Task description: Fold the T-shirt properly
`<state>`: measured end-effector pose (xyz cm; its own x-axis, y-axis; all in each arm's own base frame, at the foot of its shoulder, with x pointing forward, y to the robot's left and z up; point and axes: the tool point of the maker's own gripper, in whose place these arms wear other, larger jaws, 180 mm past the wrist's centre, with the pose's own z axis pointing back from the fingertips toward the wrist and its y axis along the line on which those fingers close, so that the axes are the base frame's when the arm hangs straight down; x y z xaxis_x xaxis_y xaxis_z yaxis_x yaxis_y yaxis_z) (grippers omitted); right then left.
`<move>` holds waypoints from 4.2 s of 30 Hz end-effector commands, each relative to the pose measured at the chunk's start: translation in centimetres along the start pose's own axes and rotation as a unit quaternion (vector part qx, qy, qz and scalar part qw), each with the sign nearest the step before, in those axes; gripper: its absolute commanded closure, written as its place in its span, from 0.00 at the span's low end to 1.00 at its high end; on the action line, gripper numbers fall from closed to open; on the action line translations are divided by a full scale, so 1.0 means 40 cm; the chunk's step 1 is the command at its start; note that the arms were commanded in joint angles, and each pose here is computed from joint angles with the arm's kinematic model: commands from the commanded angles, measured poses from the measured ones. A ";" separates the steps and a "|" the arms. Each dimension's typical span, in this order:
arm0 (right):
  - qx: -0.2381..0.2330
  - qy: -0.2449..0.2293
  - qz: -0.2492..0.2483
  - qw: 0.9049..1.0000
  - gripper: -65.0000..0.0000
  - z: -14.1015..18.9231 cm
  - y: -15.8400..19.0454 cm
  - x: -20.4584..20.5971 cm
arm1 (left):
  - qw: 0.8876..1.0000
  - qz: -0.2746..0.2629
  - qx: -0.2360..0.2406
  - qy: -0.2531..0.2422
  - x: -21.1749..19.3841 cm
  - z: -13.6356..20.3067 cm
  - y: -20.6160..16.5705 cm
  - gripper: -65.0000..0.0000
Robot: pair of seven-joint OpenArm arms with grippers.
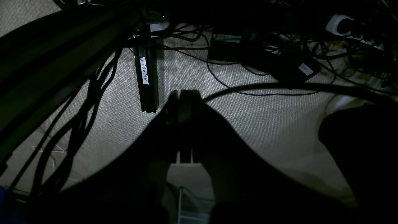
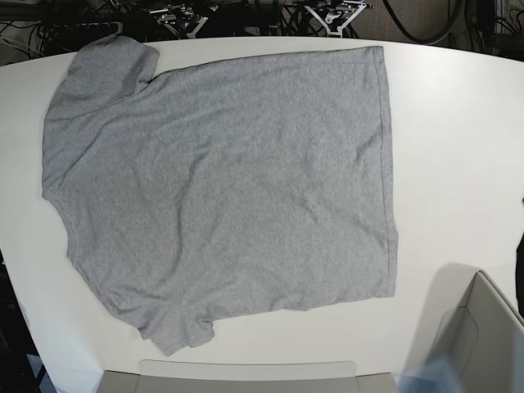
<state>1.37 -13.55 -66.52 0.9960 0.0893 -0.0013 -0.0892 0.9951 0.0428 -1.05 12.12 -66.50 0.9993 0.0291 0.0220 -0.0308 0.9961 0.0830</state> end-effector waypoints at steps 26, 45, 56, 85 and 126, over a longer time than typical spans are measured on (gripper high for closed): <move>-0.046 -0.212 -0.029 0.976 1.00 0.091 -0.127 -0.152 | 0.958 -0.022 0.012 -0.286 -0.108 0.141 0.060 0.99; -0.036 -0.365 -0.017 0.930 1.00 0.284 -0.089 -0.306 | 0.873 -0.036 0.013 -0.487 -0.192 0.407 0.080 0.99; 0.018 -0.498 -0.029 0.866 1.00 0.536 0.021 -0.244 | 0.819 -0.042 0.022 -0.572 -0.177 0.611 0.107 0.99; 0.059 -0.551 -0.231 0.800 0.71 0.846 -0.212 -0.005 | 0.725 -0.041 0.032 -0.687 0.068 0.861 0.132 0.84; 0.128 -0.506 -0.319 0.791 0.54 0.821 -0.395 0.167 | 0.761 -0.052 0.030 -0.646 0.122 0.805 0.146 0.84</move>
<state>9.10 -30.33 -34.92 0.3484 -0.6348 0.6896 0.3336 0.7716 0.5417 3.34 15.50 -34.58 0.1638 -0.1902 0.9680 0.0071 0.9814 0.1916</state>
